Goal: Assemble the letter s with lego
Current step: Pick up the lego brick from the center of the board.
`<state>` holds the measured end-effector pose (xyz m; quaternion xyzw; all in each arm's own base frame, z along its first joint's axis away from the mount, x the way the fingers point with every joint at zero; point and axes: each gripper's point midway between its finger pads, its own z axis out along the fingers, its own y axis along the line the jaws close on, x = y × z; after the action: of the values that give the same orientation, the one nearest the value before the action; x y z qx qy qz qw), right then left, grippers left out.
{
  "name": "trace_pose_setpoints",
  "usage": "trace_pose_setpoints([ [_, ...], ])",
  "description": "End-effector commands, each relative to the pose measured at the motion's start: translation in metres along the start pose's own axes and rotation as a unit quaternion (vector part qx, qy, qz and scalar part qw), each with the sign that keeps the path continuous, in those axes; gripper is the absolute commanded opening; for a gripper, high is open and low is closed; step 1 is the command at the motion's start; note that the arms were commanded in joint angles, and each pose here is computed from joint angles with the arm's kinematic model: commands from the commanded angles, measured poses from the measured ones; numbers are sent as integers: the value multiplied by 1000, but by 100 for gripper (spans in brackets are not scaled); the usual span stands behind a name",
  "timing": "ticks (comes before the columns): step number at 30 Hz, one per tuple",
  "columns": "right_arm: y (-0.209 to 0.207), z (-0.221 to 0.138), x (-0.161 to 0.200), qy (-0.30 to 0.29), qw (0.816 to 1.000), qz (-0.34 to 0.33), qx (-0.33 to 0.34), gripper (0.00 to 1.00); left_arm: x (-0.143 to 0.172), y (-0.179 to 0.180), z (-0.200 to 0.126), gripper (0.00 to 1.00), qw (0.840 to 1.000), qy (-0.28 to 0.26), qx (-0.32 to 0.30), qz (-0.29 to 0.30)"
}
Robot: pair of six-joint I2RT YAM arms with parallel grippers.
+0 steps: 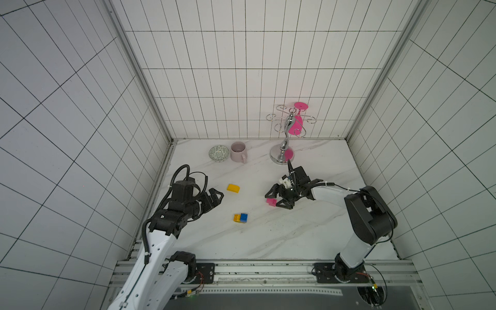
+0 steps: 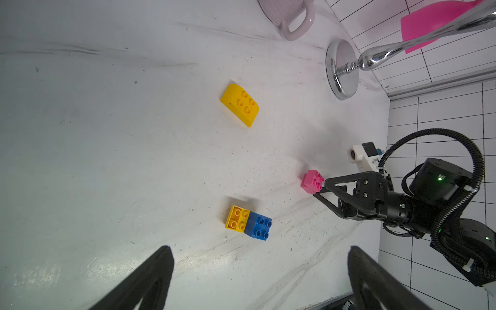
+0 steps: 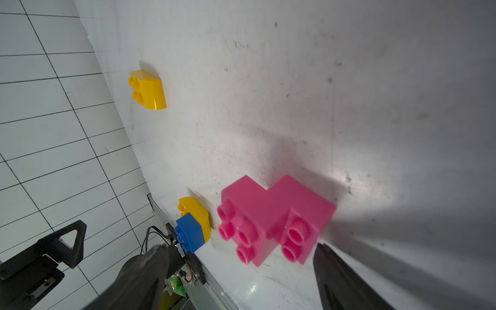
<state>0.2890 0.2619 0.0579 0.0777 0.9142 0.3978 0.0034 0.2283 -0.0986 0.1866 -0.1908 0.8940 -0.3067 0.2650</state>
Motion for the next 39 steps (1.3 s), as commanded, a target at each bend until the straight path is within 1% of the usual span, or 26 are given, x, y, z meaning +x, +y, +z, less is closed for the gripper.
trace_pose_setpoints([
  [1,-14,-19,10,-3,997,-52,65,89,-4,-3,-5,98,1000,-12,2,10],
  [2,-14,-27,11,-5,991,-96,91,89,-3,-2,-5,98,1000,-12,1,9],
  [3,-13,-35,10,-7,980,-160,122,88,-2,-2,-4,98,1000,-11,1,9],
  [4,-12,-42,11,-4,964,-222,148,88,-2,-1,-3,98,1000,-10,1,7],
  [6,-11,-47,12,8,930,-322,177,88,0,0,-2,98,1000,-9,3,3],
  [7,-12,-47,14,17,913,-363,184,87,1,1,0,98,1000,-8,5,0],
  [8,-10,-45,16,27,902,-392,178,87,1,1,1,98,1000,-7,6,-3],
  [11,-1,-35,26,55,869,-472,138,84,2,1,4,98,1000,-6,13,-11],
  [12,0,-31,28,61,854,-498,136,83,2,1,4,98,1000,-6,14,-12],
  [13,-2,-27,26,61,839,-520,149,82,2,1,5,98,1000,-5,14,-13],
  [15,-6,-19,28,79,813,-555,154,80,2,1,6,98,1000,-5,15,-12],
  [18,-15,-8,27,103,787,-586,165,80,2,2,6,98,1000,-3,14,-11],
  [21,-22,-1,21,108,762,-608,192,79,4,4,5,98,1000,-2,9,-8],
  [23,-23,1,12,99,754,-614,210,79,5,5,5,98,1000,-1,9,-9],
  [27,-24,3,-1,82,746,-619,233,79,4,4,5,98,1000,-2,9,-9],
  [32,-24,5,-12,72,743,-618,245,78,4,4,5,98,1000,-3,10,-6],
  [37,-23,8,-17,86,744,-618,239,69,4,4,5,98,1000,-4,10,-5],
  [39,-23,9,-17,92,744,-618,235,67,4,4,6,98,1000,-3,9,-6],
])
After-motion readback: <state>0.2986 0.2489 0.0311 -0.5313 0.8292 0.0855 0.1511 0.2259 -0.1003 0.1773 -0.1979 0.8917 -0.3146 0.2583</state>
